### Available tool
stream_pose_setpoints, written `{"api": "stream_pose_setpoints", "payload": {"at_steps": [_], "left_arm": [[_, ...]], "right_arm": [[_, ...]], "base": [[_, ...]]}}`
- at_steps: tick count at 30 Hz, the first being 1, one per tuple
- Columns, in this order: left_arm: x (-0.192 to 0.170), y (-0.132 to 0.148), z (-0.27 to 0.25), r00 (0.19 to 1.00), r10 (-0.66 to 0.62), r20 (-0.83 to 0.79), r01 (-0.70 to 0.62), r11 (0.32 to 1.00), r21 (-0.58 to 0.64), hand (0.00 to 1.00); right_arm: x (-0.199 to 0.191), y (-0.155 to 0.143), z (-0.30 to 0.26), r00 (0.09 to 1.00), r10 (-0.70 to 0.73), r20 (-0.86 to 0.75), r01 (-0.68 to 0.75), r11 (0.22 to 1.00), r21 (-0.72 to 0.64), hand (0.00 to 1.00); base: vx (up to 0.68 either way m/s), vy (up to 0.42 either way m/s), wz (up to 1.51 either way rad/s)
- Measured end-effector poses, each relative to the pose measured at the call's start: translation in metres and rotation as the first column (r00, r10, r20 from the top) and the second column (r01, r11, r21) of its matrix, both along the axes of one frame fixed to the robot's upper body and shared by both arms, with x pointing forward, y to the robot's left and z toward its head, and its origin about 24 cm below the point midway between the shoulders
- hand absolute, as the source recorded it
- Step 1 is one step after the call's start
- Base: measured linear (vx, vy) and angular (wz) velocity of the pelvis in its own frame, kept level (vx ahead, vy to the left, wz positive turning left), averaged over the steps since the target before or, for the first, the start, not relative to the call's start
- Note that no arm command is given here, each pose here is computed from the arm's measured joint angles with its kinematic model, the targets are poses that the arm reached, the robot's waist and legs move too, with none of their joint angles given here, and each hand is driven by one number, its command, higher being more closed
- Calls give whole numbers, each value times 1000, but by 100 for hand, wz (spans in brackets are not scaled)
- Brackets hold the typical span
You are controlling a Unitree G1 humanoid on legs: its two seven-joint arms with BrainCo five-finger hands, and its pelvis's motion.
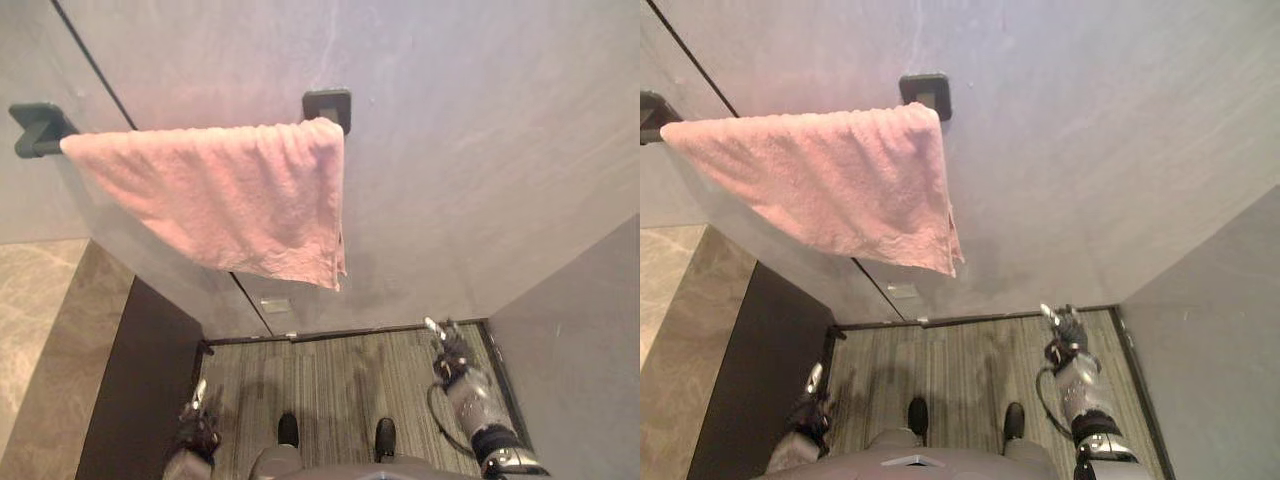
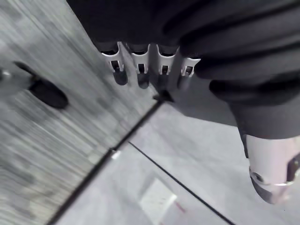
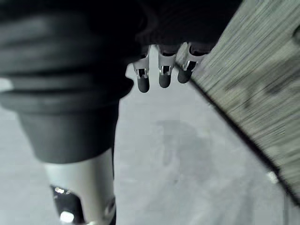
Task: Organize washtable
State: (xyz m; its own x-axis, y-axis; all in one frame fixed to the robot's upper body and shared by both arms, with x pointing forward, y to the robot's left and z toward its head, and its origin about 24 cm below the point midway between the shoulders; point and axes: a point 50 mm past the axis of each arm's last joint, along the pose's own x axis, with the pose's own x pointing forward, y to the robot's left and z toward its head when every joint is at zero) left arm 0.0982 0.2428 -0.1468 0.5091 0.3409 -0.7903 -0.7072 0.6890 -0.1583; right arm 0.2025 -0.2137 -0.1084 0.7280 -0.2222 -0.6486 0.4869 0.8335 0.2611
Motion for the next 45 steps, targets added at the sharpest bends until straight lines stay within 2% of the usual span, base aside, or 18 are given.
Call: {"api": "stream_pose_setpoints", "payload": {"at_steps": [2,4,5,9,11,12,16,19,22,26,30,32,34,37,39,41,45], "left_arm": [[-17,-13,-10,994,-46,-97,43,999,-25,0],[-25,-24,-15,990,-48,-133,40,997,-58,0],[-34,-33,-20,982,-62,-179,48,996,-82,0],[-51,-38,-25,965,-23,-261,-2,996,-94,0],[-53,-38,-25,958,-55,-281,34,996,-80,0],[-53,-38,-25,957,-68,-283,48,996,-77,0],[-41,-37,-23,917,-270,-293,278,960,-15,0],[-34,-35,-20,907,-318,-277,337,941,21,0],[-27,-32,-17,917,-306,-256,329,943,53,0],[-9,-40,-12,945,-267,-189,286,954,84,0],[1,-36,-7,964,-219,-148,237,965,114,0],[-16,-36,-11,961,-205,-183,226,969,101,0],[-19,-42,-13,949,-251,-193,270,960,78,0],[-9,-51,-14,926,-327,-191,342,938,55,0],[6,-52,-11,905,-384,-184,403,912,78,0],[14,-53,-9,872,-453,-186,476,873,107,0],[27,-53,-4,840,-516,-168,540,826,161,0]], "right_arm": [[-37,-1,-26,984,-1,-176,0,1000,-5,0],[-63,-1,-39,961,-48,-272,55,998,20,0],[-88,-1,-50,927,-87,-365,106,994,33,0],[-138,-7,-62,818,-272,-507,338,940,40,0],[-143,-9,-62,805,-293,-516,359,933,30,0],[-143,-9,-62,803,-295,-517,360,932,28,0],[-143,-8,-62,804,-298,-515,364,931,31,0],[-137,-6,-61,819,-277,-503,338,940,34,0],[-114,-3,-58,860,-200,-470,240,970,26,0],[-46,-6,-34,952,-84,-293,74,996,-44,0],[-6,-19,-9,985,-98,-140,84,991,-101,0],[-7,-28,-5,988,-111,-105,97,987,-131,0],[-13,-32,-7,985,-132,-109,117,984,-133,0],[-26,-36,-14,968,-196,-154,181,977,-108,0],[-45,-34,-27,944,-224,-241,209,974,-89,0],[-57,-28,-34,931,-205,-302,190,979,-76,0],[-59,-17,-37,939,-132,-319,114,991,-72,0]], "base": [[45,-10,-3],[40,-10,-1],[39,-7,-4],[45,-4,-7],[22,4,-18],[4,3,-8],[-19,-1,3],[-70,-11,40],[-43,-48,31],[-66,-100,66],[419,-84,121],[1273,-132,71],[997,-107,82],[537,-37,78],[-140,185,60],[-195,319,20],[-391,355,-2]]}}
